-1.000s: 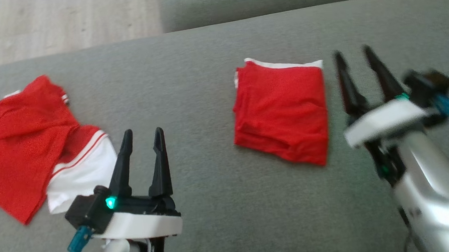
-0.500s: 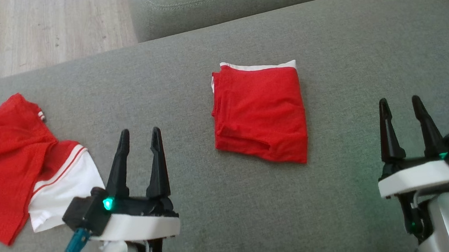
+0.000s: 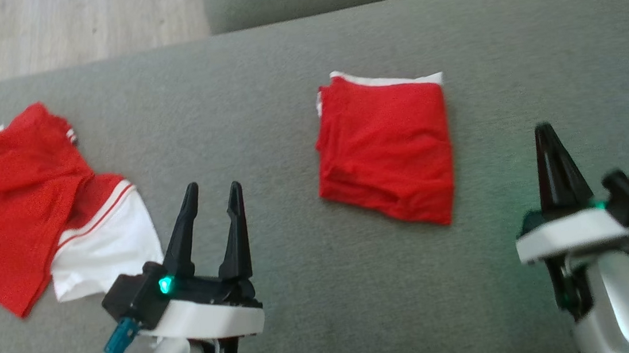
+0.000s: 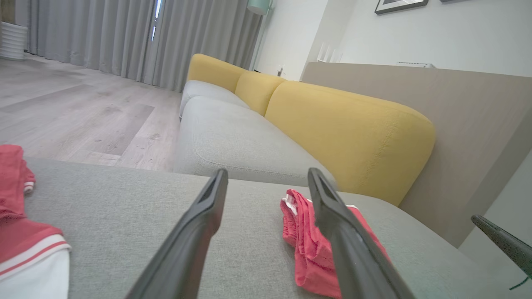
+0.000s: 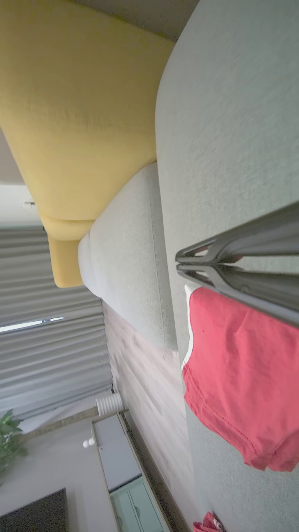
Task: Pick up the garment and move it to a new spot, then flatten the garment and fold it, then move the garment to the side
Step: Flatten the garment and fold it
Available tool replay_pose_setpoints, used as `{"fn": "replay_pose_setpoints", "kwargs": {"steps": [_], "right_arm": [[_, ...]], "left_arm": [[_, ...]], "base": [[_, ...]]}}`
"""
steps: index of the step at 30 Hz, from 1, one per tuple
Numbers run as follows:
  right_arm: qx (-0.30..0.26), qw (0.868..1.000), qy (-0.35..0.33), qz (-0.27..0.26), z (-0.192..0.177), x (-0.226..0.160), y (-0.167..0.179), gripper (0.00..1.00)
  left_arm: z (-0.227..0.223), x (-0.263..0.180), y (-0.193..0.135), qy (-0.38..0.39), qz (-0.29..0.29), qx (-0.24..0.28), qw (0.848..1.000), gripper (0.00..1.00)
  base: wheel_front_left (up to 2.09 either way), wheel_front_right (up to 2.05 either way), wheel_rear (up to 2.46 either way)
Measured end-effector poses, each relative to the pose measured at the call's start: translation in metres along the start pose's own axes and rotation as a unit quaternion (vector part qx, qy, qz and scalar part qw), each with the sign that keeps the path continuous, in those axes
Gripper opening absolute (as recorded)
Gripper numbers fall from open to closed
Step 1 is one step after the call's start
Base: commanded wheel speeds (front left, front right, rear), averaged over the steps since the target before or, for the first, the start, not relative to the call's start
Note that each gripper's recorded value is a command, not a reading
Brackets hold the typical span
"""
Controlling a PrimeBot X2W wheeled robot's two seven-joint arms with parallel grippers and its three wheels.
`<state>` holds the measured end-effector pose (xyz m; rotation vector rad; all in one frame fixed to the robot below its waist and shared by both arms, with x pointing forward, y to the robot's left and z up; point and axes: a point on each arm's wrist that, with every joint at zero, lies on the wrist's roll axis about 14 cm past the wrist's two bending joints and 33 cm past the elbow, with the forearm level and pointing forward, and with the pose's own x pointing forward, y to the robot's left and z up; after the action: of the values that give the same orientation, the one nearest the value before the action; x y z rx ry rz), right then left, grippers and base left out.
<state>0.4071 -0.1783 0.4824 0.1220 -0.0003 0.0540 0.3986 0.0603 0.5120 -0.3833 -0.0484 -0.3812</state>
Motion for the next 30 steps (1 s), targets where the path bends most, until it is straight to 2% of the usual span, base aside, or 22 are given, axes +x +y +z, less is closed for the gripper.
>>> {"fn": "replay_pose_setpoints", "kwargs": {"steps": [4, 11, 15, 18, 27, 30], "right_arm": [[-0.011, 0.999, 0.015, 0.034, -0.009, 0.032, 0.021, 0.00], [-0.018, 0.994, 0.078, 0.075, -0.049, 0.083, 0.052, 0.00], [-0.019, 0.984, 0.160, 0.079, -0.093, 0.095, 0.060, 0.00], [-0.038, 0.976, 0.191, 0.098, -0.114, 0.096, 0.070, 0.00], [-0.033, 0.977, 0.123, 0.173, -0.077, 0.124, 0.125, 0.00], [-0.037, 0.968, 0.137, 0.209, -0.087, 0.113, 0.146, 0.00]], "left_arm": [[-0.002, 0.003, 0.008, 0.003, 0.008, 0.001, 1.000, 1.00], [-0.007, 0.002, 0.027, 0.011, 0.031, 0.006, 0.999, 1.00], [-0.006, -0.002, 0.043, 0.012, 0.054, 0.008, 0.998, 1.00], [-0.005, -0.005, 0.051, 0.013, 0.066, 0.012, 0.998, 1.00], [-0.005, -0.010, 0.056, 0.013, 0.077, 0.008, 0.997, 1.00], [-0.006, -0.010, 0.056, 0.014, 0.077, 0.005, 0.997, 1.00]], "base": [[0.00, 0.00, 0.00], [0.00, 0.00, 0.00], [0.00, 0.00, 0.00], [0.00, 0.00, 0.00], [0.00, 0.00, 0.00], [0.00, 0.00, 0.00]]}}
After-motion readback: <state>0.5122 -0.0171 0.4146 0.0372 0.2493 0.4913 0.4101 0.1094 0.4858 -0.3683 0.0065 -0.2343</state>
